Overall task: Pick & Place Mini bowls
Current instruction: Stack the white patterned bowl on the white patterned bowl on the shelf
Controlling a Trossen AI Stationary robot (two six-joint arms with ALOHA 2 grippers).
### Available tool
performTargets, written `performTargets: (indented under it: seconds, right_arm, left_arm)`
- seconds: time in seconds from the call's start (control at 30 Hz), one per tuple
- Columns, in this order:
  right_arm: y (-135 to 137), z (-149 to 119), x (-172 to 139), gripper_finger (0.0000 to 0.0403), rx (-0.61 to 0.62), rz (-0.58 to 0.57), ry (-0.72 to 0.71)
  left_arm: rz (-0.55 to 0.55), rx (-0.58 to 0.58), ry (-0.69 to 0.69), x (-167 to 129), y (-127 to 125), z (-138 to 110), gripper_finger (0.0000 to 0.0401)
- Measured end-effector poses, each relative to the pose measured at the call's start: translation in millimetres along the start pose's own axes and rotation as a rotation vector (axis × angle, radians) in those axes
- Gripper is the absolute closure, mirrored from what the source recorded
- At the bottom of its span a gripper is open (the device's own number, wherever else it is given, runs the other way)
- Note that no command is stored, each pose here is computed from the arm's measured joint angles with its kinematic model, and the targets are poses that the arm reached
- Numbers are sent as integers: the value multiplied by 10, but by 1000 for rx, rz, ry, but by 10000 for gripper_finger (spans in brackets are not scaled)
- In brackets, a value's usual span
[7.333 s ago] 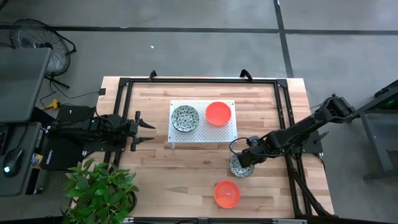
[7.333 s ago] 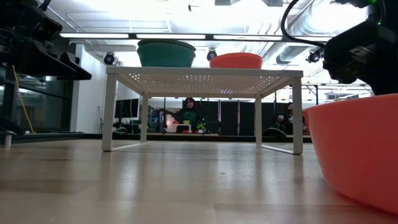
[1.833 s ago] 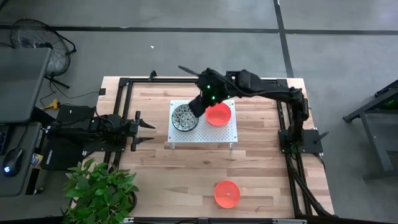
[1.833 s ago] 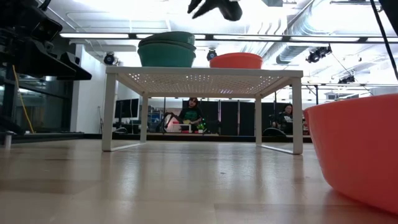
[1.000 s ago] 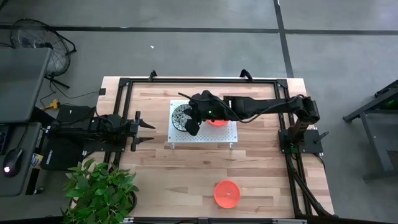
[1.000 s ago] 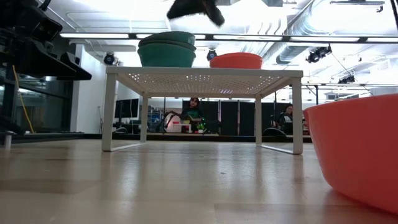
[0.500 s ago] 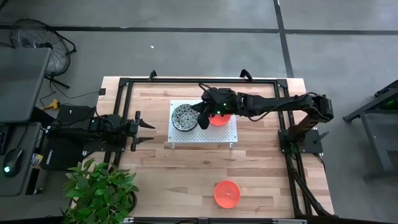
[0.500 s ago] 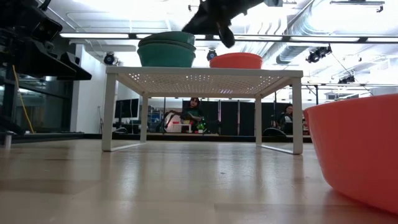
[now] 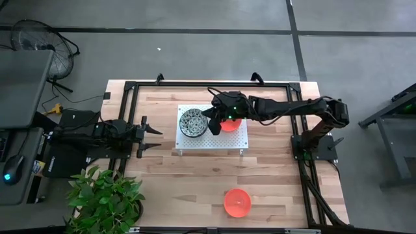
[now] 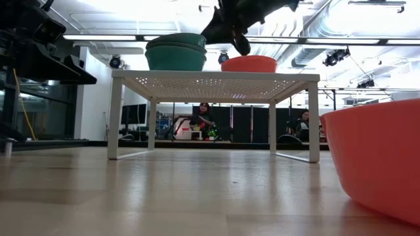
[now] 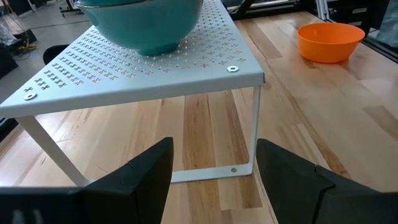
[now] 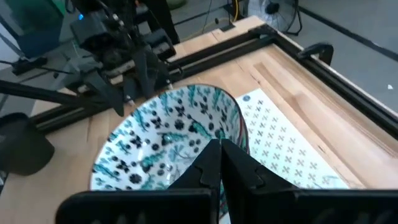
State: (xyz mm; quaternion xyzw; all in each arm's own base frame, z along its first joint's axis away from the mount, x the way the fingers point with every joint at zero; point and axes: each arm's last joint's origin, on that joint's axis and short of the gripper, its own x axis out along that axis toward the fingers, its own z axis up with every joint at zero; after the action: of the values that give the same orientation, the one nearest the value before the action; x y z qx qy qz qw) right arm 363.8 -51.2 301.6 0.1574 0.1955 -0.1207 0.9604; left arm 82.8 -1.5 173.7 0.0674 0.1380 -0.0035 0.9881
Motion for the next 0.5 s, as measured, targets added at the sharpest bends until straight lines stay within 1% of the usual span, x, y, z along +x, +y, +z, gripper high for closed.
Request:
performTargets:
  seconds: [0.17,0.5]
  right_arm:
    - [-36,-21,2,402,3,-10,30]
    - [-49,-43,25,402,9,-20,43]
  left_arm:
    - [0,0,0,0,0,0,176]
    - [0,0,0,-1,0,1,176]
